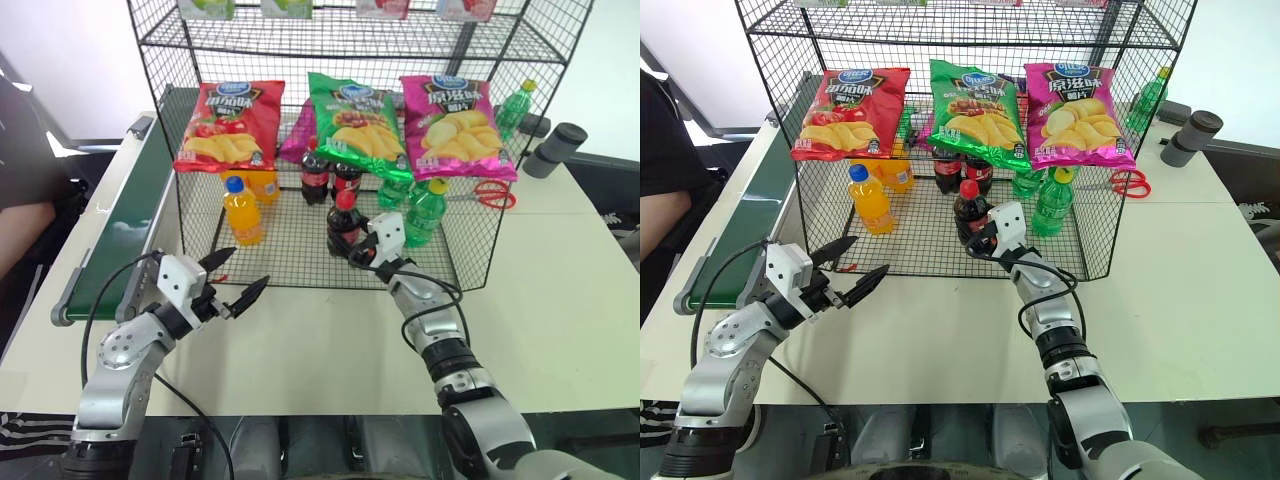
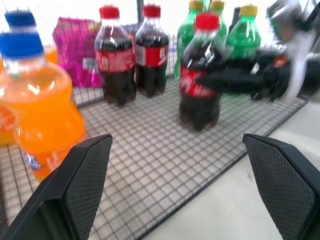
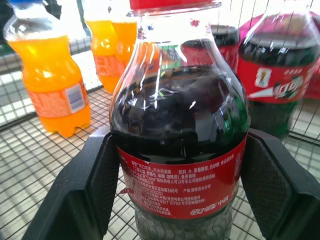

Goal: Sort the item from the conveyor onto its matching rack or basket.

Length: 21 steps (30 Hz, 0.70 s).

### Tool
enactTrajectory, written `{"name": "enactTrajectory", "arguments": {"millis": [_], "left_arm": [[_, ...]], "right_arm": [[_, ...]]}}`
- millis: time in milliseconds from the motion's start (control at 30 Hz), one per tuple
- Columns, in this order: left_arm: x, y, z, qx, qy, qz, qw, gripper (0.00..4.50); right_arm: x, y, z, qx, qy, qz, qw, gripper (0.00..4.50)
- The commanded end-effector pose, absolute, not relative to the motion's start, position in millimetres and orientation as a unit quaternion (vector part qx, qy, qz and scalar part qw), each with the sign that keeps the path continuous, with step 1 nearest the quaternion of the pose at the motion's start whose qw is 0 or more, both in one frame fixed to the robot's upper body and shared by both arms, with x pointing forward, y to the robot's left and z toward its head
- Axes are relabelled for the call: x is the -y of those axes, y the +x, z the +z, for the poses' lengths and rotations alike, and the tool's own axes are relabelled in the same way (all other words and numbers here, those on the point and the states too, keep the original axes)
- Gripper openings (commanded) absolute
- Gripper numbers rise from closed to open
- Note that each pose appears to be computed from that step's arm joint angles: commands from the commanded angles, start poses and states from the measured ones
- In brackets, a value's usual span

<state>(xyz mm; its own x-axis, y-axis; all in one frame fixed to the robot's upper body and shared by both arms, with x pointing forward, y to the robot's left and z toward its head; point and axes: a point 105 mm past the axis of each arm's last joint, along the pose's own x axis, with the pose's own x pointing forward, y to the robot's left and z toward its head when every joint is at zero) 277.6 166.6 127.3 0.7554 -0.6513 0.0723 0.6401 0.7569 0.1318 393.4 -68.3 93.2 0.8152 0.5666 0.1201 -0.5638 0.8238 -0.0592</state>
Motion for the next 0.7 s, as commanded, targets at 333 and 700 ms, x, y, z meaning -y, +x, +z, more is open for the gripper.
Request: {"name": "enactTrajectory", "arguments": {"millis": [333, 700], "left_arm": [[-159.8, 274.2, 142.3, 0.085, 0.058, -0.362, 0.927, 4.46], [-155.4, 276.5, 141.7, 0.082, 0.055, -0.366, 0.925, 4.50]], "right_arm": [[57.8, 418.3, 117.4, 0.106, 0.001, 0.277, 0.955, 2.90], [61.2, 410.7, 121.2, 0.124, -0.011, 0.309, 0.943, 4.41]]}}
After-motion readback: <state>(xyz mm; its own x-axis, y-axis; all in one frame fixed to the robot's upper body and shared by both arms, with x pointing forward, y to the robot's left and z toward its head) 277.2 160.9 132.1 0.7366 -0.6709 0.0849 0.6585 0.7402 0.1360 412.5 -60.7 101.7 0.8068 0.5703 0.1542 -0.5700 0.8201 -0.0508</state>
